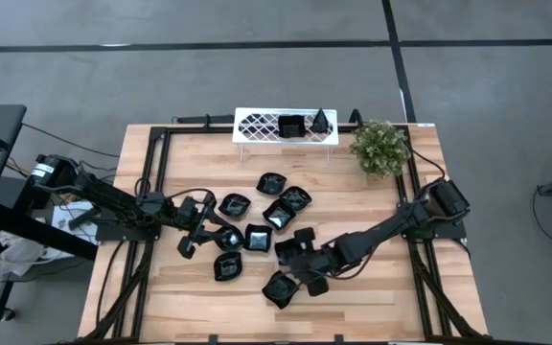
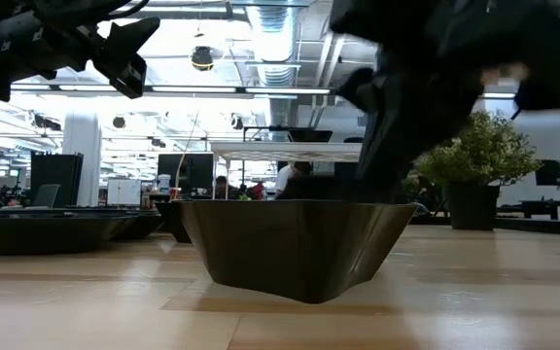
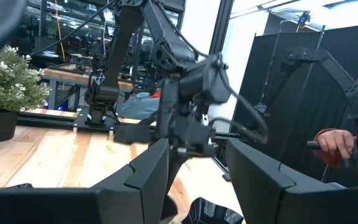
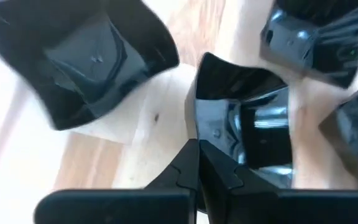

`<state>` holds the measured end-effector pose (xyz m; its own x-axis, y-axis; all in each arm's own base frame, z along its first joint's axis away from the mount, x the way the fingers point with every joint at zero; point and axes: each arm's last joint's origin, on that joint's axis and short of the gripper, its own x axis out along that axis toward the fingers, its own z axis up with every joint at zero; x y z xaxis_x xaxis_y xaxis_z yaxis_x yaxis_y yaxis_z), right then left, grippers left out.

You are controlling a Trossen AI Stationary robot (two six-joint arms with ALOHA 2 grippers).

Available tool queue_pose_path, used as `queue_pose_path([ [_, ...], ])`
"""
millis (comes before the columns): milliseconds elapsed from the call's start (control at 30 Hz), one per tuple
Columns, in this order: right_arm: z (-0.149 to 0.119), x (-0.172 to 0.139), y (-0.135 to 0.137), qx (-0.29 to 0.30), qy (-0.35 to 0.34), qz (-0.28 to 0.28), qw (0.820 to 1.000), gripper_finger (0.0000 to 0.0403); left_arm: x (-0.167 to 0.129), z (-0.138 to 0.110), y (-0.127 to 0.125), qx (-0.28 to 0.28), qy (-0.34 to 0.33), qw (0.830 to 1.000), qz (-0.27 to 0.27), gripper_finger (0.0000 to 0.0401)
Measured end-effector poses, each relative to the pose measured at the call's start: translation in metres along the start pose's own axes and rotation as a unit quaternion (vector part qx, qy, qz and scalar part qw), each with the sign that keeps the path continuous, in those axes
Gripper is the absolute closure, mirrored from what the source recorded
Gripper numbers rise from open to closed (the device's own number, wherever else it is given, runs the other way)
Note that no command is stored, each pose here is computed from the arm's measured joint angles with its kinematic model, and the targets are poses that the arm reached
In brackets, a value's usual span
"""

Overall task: Pick & Place Mini shaped plates
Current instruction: Stack the distorted square plate on top of the distorted square plate on the shelf

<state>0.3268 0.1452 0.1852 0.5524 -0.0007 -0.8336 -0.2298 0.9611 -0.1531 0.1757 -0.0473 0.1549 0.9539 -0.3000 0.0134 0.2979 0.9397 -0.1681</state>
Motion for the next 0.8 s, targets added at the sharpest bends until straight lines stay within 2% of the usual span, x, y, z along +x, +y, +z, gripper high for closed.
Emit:
queue_pose_path([
  [400, 0.011, -0.070, -0.003, -0.004, -0.087, -0.039, 0.995, 0.0402, 0.000, 0.000, 0.000, 0.000, 0.000, 1.000, 0.000, 0.0238],
  [600, 0.011, -0.078, -0.003, -0.017, -0.101, -0.079, 0.992, 0.0403, 0.000, 0.000, 0.000, 0.000, 0.000, 1.000, 0.000, 0.0238],
  [800, 0.012, -0.077, -0.005, -0.025, -0.100, -0.089, 0.991, 0.0403, 0.000, 0.000, 0.000, 0.000, 0.000, 1.000, 0.000, 0.0238],
])
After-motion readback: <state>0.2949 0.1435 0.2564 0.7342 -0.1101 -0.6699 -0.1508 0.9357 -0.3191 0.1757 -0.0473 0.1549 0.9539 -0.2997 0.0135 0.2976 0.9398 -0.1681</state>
